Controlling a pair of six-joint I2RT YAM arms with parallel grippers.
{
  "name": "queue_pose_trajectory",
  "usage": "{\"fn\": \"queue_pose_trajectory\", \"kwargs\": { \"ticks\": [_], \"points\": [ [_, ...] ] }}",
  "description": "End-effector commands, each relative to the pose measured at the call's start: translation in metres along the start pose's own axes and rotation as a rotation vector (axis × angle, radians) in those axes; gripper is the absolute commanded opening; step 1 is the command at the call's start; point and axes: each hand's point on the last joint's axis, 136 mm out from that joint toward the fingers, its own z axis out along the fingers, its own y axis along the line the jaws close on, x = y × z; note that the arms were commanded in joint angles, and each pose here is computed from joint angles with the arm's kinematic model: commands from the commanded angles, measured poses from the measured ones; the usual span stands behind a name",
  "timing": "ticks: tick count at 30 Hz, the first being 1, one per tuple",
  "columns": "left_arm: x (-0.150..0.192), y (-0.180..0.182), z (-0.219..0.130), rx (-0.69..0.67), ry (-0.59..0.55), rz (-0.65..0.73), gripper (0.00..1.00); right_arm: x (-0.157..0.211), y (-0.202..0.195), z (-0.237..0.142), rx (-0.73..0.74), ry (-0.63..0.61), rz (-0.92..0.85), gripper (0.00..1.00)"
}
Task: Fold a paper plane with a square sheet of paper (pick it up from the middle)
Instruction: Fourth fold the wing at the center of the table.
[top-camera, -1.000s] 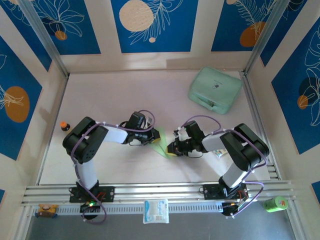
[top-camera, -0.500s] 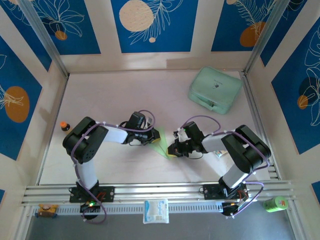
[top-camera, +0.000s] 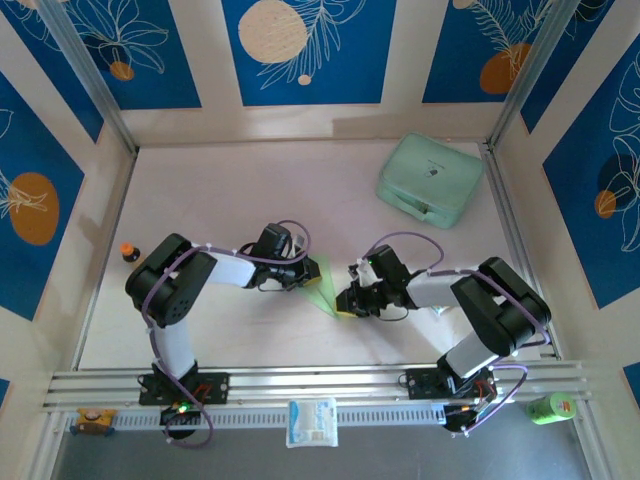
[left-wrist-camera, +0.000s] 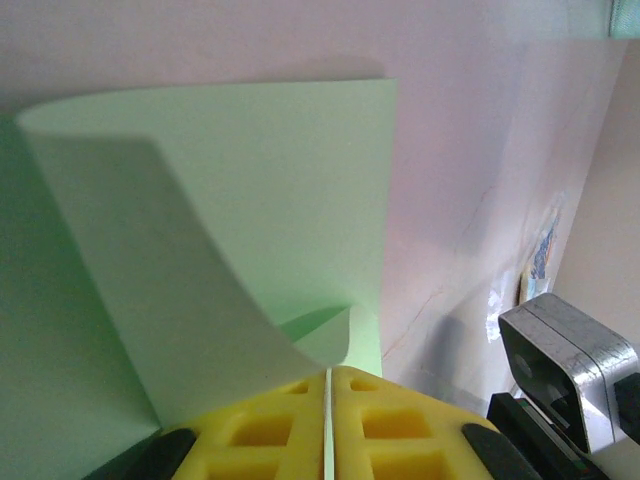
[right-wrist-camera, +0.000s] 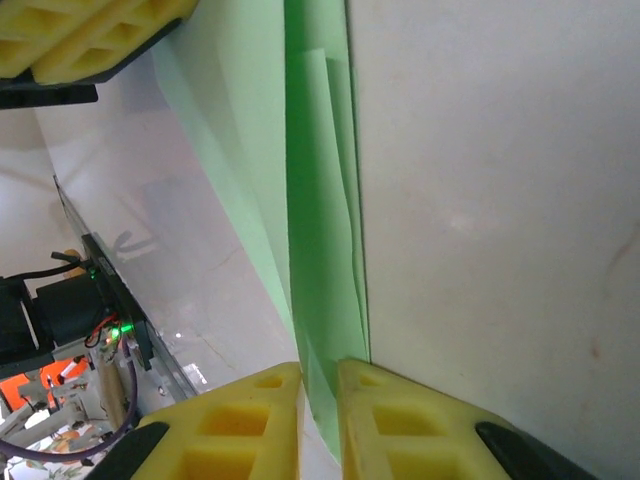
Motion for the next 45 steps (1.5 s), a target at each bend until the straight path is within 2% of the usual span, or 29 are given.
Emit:
{"fn": "queue_pose_trajectory", "kwargs": {
  "ticks": [1,4,7,13,20,27,30,36,39,42,45],
  "points": [
    [0.013,0.032,0.007,-0.087,0.034,-0.049,0.12,0.021,-0.020,0.002,0.074,0.055,0.048,0.13],
    [0.013,0.031,0.007,-0.085,0.034,-0.048,0.12,0.023,-0.023,0.003,0.083,0.059,0.057,0.06],
    [0.013,0.032,0.007,-0.086,0.035,-0.048,0.12,0.023,-0.023,0.004,0.075,0.062,0.064,0.04],
    [0.013,0.033,0.007,-0.087,0.036,-0.050,0.12,0.024,-0.021,-0.003,0.075,0.040,0.058,0.15],
    [0.014,0.032,0.008,-0.083,0.036,-0.052,0.12,0.027,-0.024,-0.005,0.091,0.035,0.058,0.19],
    [0.013,0.032,0.007,-0.079,0.034,-0.053,0.12,0.029,-0.027,-0.003,0.108,0.045,0.066,0.06],
    [0.014,0.032,0.007,-0.079,0.034,-0.053,0.12,0.030,-0.027,-0.003,0.103,0.049,0.069,0.07],
    [0.014,0.033,0.007,-0.081,0.035,-0.055,0.12,0.033,-0.028,-0.008,0.113,0.037,0.076,0.15],
    [0.014,0.033,0.008,-0.081,0.036,-0.056,0.11,0.035,-0.028,-0.008,0.113,0.040,0.078,0.15],
    [0.014,0.033,0.008,-0.078,0.034,-0.054,0.11,0.037,-0.028,-0.005,0.105,0.055,0.077,0.09],
    [0.014,0.033,0.008,-0.079,0.036,-0.055,0.12,0.038,-0.029,-0.004,0.112,0.066,0.078,0.08]
  ]
}}
